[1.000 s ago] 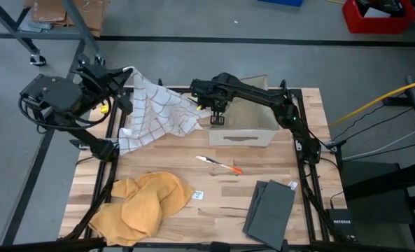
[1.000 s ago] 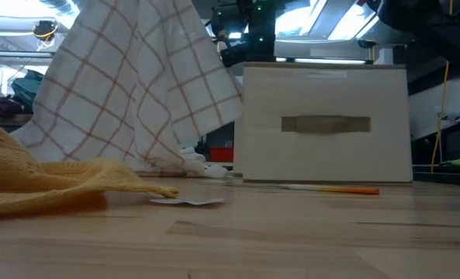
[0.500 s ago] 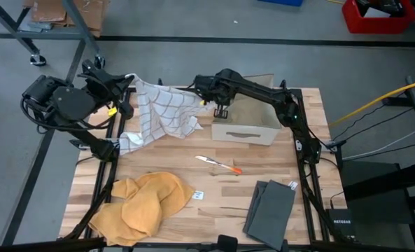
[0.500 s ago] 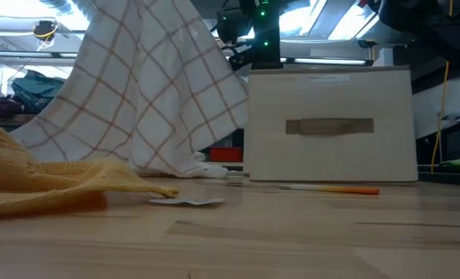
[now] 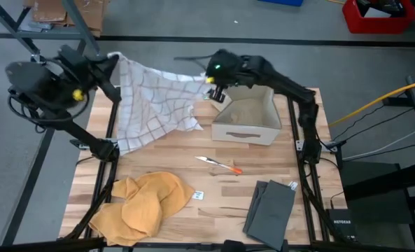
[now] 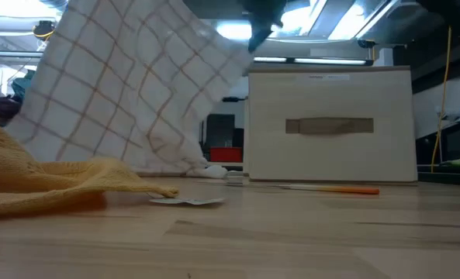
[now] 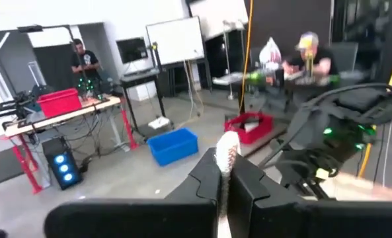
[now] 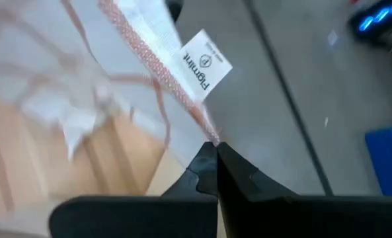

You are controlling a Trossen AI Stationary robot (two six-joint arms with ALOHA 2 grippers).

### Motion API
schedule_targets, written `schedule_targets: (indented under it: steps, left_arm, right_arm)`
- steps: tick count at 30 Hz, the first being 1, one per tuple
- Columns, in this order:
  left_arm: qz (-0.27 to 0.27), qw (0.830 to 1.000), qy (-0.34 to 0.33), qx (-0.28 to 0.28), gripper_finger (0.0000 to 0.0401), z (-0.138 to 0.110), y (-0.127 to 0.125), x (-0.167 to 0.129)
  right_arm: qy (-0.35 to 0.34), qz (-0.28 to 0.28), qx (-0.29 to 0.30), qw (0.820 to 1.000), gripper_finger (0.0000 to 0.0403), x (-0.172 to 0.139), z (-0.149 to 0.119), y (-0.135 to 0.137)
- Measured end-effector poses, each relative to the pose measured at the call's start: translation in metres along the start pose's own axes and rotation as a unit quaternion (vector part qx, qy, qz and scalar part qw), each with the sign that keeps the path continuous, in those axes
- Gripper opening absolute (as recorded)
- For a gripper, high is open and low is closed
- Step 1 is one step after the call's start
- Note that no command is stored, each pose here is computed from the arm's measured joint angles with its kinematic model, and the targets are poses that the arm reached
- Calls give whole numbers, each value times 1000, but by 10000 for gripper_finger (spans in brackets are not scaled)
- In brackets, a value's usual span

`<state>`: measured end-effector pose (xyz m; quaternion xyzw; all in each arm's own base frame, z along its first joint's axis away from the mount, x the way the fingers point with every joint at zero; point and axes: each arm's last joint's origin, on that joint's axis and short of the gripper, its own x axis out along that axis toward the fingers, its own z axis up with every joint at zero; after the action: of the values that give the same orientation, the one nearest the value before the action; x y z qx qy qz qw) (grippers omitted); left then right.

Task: Fold towel
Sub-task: Fold the white kitchen towel

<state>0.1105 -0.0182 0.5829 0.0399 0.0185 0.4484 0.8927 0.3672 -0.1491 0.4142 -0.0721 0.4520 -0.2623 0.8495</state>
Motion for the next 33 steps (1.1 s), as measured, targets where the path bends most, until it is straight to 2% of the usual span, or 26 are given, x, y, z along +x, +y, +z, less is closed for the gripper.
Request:
schedule_targets:
  steps: [4,9,14,19,22,24,27,33]
  left_arm:
    - [4,998,-26,-51,0,17,12,-2]
    - [12,993,-51,-107,0,32,28,-5]
    - [28,981,-69,-180,0,40,46,-7]
    - [47,959,-90,-266,0,46,60,-8]
    - [46,951,-106,-285,0,49,65,-9]
    - [38,948,-123,-290,0,51,68,-10]
    - [23,948,-151,-281,0,55,72,-11]
    - [22,949,-161,-271,0,56,78,-13]
  right_arm:
    - [-112,-22,38,993,1,-46,9,-17]
    - [-255,-53,87,961,1,-104,15,-38]
    - [-386,-78,132,910,1,-157,16,-56]
    - [-496,-98,170,846,1,-195,17,-70]
    - [-540,-107,185,814,1,-208,19,-74]
    - [-559,-111,190,799,1,-213,20,-76]
    - [-570,-121,184,792,1,-215,20,-77]
    - [-561,-120,171,801,1,-213,20,-76]
